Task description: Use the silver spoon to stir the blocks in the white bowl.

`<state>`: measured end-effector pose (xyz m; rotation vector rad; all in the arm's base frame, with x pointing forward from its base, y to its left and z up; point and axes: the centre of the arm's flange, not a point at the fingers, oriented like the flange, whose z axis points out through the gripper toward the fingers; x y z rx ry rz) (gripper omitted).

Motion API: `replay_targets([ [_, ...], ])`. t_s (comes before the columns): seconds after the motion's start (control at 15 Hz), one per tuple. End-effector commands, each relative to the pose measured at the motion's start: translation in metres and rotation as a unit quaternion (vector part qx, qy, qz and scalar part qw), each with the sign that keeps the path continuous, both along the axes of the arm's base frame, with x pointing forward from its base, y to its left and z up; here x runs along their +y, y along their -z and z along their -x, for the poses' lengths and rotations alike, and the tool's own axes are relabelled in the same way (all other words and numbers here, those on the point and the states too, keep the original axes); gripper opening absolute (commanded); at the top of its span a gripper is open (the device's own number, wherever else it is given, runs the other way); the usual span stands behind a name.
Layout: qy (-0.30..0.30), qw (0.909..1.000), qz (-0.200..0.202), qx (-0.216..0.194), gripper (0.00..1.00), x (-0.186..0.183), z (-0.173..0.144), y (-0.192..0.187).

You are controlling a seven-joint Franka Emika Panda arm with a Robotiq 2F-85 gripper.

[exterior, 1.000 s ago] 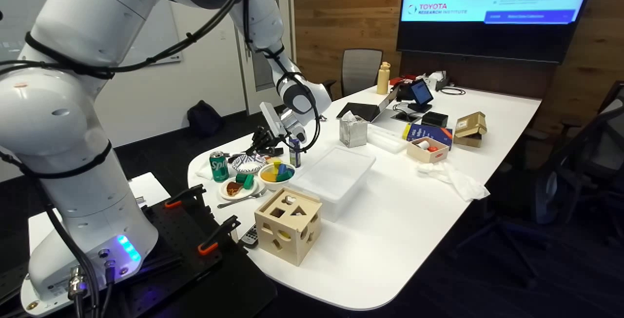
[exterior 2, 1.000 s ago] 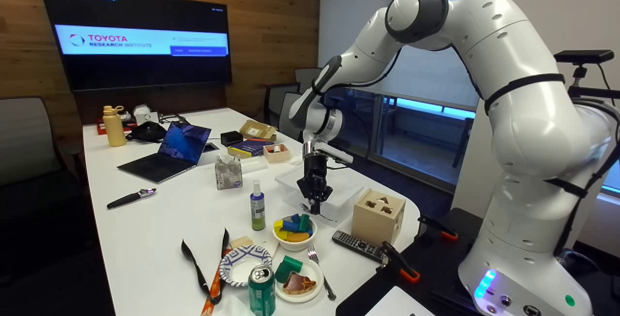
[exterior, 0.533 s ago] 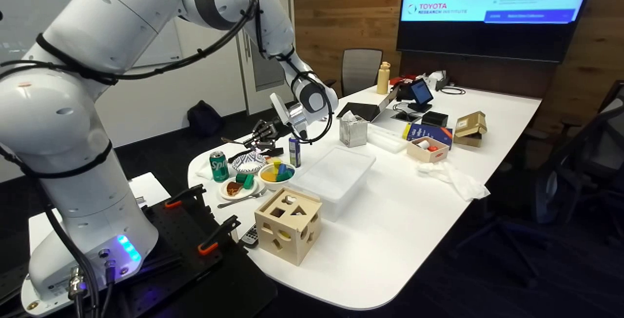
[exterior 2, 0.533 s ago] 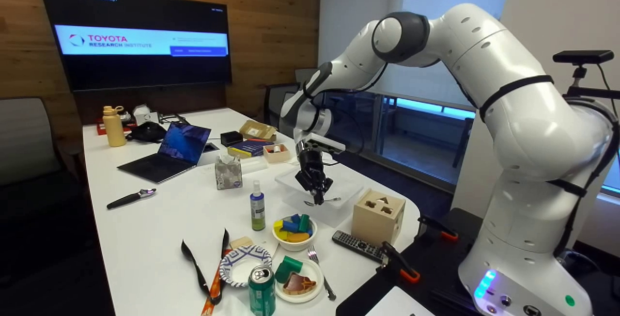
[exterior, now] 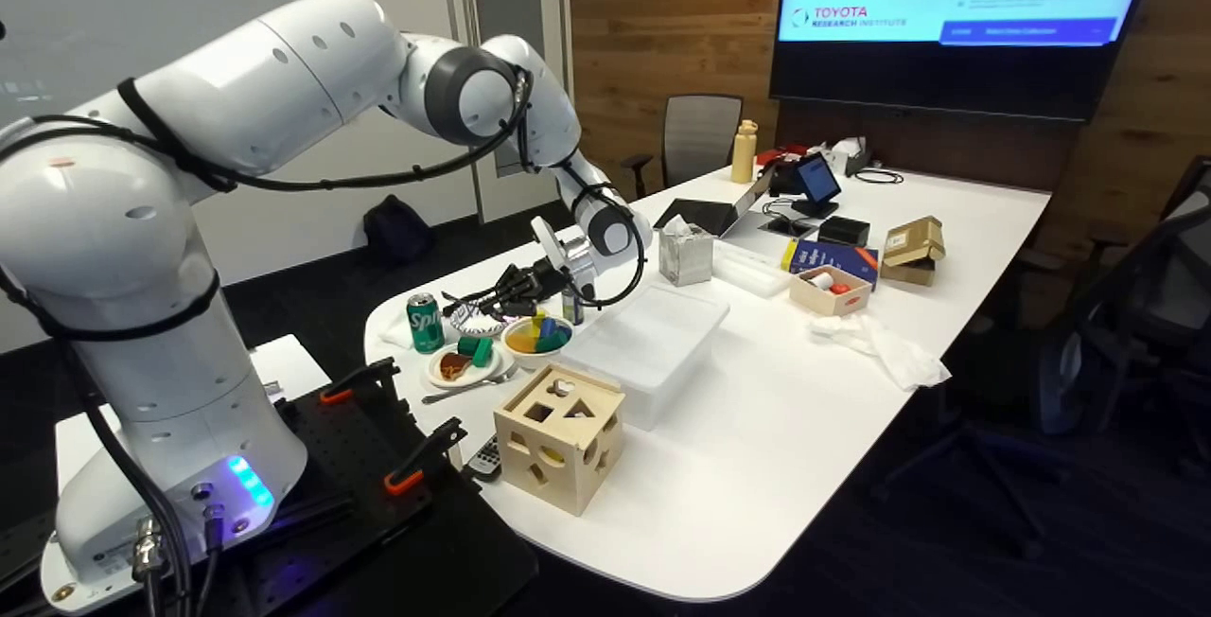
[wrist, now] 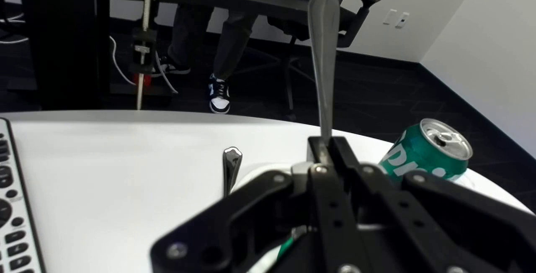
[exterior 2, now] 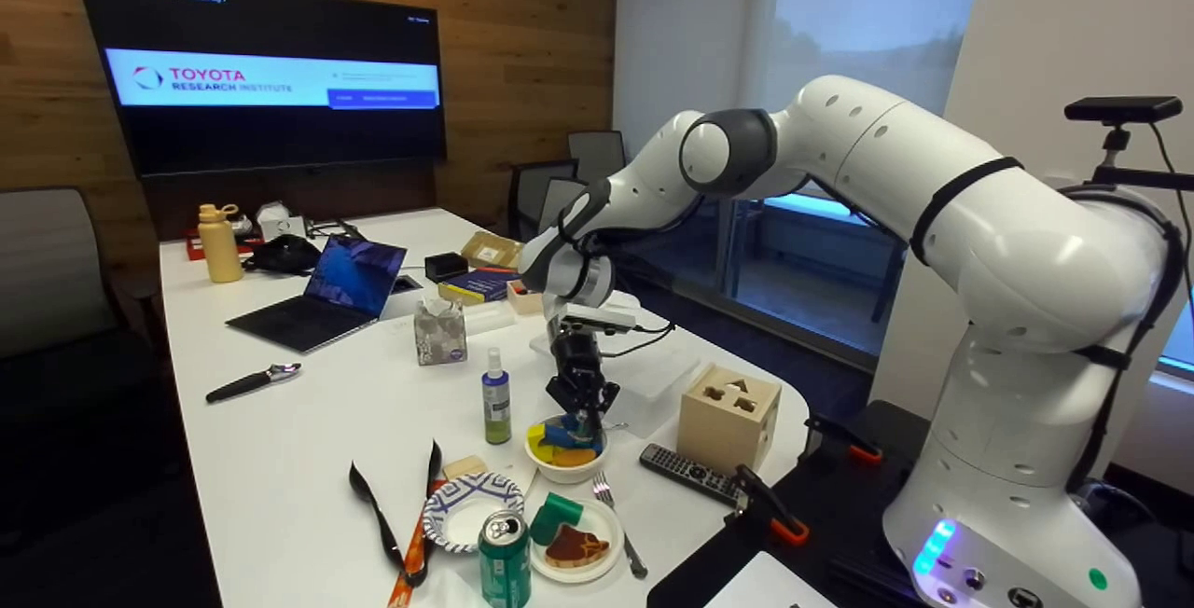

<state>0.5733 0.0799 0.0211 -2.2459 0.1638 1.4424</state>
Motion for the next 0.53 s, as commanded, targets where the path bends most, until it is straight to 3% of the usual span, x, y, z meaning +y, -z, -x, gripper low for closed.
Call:
replay_targets([
  [0.0,-0.007,0.999,0.03,0.033,0.02,0.011,-0.024,0.026],
  [0.47,0.01,0.995,0.082,0.056,0.02,0.019,-0.032,0.054],
])
